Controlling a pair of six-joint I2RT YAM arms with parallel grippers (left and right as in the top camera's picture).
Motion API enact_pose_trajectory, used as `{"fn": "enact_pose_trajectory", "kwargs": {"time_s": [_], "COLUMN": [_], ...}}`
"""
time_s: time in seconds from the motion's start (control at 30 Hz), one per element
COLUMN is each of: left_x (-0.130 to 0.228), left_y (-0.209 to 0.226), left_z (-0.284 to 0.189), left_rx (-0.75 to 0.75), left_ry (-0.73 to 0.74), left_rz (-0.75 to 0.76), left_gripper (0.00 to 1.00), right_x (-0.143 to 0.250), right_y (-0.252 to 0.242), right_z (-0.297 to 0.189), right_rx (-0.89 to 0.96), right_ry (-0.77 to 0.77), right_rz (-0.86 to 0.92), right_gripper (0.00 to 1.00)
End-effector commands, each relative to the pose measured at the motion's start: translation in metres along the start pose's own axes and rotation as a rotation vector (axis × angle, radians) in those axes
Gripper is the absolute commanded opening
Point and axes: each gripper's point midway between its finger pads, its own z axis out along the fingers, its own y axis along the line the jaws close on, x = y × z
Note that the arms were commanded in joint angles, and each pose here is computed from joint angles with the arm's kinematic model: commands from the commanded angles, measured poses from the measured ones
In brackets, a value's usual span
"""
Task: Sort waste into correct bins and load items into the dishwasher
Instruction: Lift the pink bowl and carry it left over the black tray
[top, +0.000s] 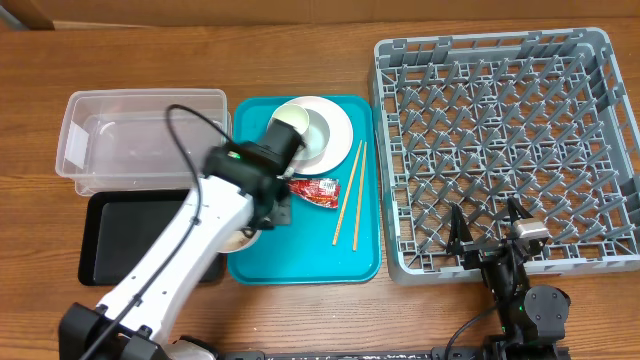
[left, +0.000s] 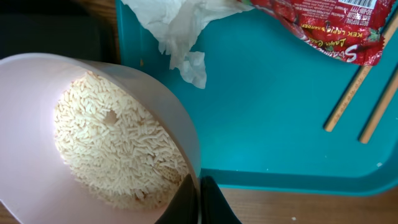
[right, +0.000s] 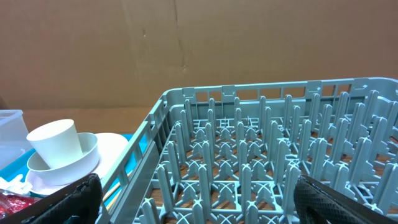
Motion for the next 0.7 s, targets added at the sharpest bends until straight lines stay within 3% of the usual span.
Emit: {"fn": "enact_pose_trajectory", "kwargs": {"time_s": [0.0, 0.2, 0.37, 0.67], "left_x": [-0.004, -0.021, -0.03, -0.038], "left_y": [0.002, 0.038, 0.075, 0.111], "left_z": [-0.011, -0.021, -0.03, -0.051], "left_rx": [0.18, 0.363, 0.41, 0.525], "left_ry": [0.026, 0.009, -0.041, -0.159], "left_rz": [0.054, -0.076, -0.231, -0.35], "left_gripper": [0.04, 0.04, 0.04, 0.04], "right_x": [0.002, 0.002, 0.002, 0.002], "right_y": [0.0, 0.0, -0.001, 0.0], "right_z": [0.0, 0.0, 0.0, 0.0], "right_rx": [0.0, 0.0, 0.0, 0.0], "right_ry": [-0.004, -0.004, -0.004, -0.004], "right_rz": [0.0, 0.0, 0.0, 0.0], "right_gripper": [1.0, 1.0, 1.0, 1.0]}}
